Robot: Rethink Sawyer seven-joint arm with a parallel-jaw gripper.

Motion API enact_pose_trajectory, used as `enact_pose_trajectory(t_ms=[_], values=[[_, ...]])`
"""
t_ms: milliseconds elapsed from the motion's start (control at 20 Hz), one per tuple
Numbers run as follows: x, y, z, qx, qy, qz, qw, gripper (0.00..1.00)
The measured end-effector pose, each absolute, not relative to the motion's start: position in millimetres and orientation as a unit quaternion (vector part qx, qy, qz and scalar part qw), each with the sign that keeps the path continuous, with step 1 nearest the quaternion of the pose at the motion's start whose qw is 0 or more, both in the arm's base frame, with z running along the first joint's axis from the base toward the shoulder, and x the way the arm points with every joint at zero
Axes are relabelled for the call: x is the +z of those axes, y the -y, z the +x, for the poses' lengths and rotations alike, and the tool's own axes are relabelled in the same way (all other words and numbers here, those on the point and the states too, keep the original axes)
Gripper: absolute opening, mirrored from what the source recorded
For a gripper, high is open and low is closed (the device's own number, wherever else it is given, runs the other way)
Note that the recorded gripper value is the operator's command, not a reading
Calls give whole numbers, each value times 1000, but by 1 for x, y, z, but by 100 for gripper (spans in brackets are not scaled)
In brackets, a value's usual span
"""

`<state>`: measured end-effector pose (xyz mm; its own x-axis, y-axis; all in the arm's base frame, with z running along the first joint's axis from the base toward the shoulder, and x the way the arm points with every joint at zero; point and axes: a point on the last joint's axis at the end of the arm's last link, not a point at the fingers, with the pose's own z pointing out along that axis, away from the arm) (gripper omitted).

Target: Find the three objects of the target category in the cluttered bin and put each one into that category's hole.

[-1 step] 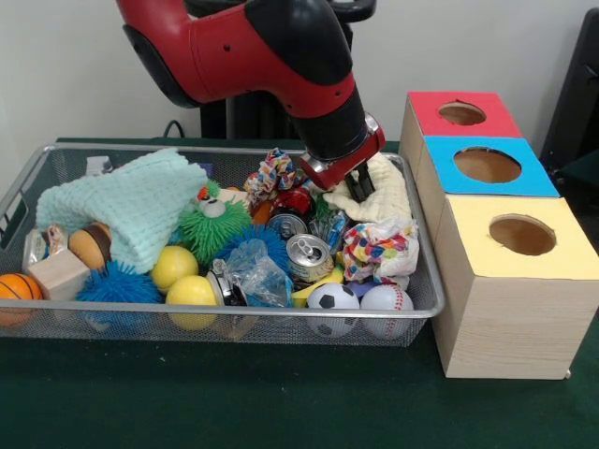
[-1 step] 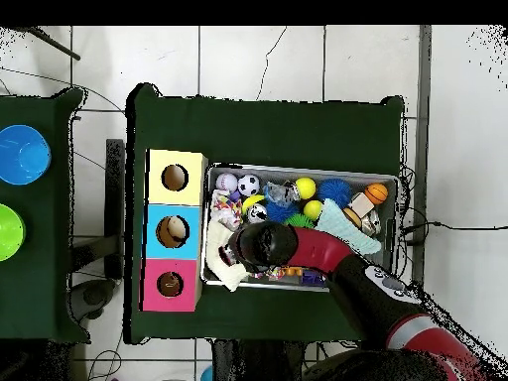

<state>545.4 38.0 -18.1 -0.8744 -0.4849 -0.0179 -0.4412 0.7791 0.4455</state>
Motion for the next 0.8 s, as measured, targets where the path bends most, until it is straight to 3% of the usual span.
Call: enact_pose_trajectory(t_ms=[250,300,800], values=[[-18,-38,546,-223,942,246,48,0],[-17,-38,546,-223,942,246,48,100],[-17,-38,546,-223,942,246,48,100]])
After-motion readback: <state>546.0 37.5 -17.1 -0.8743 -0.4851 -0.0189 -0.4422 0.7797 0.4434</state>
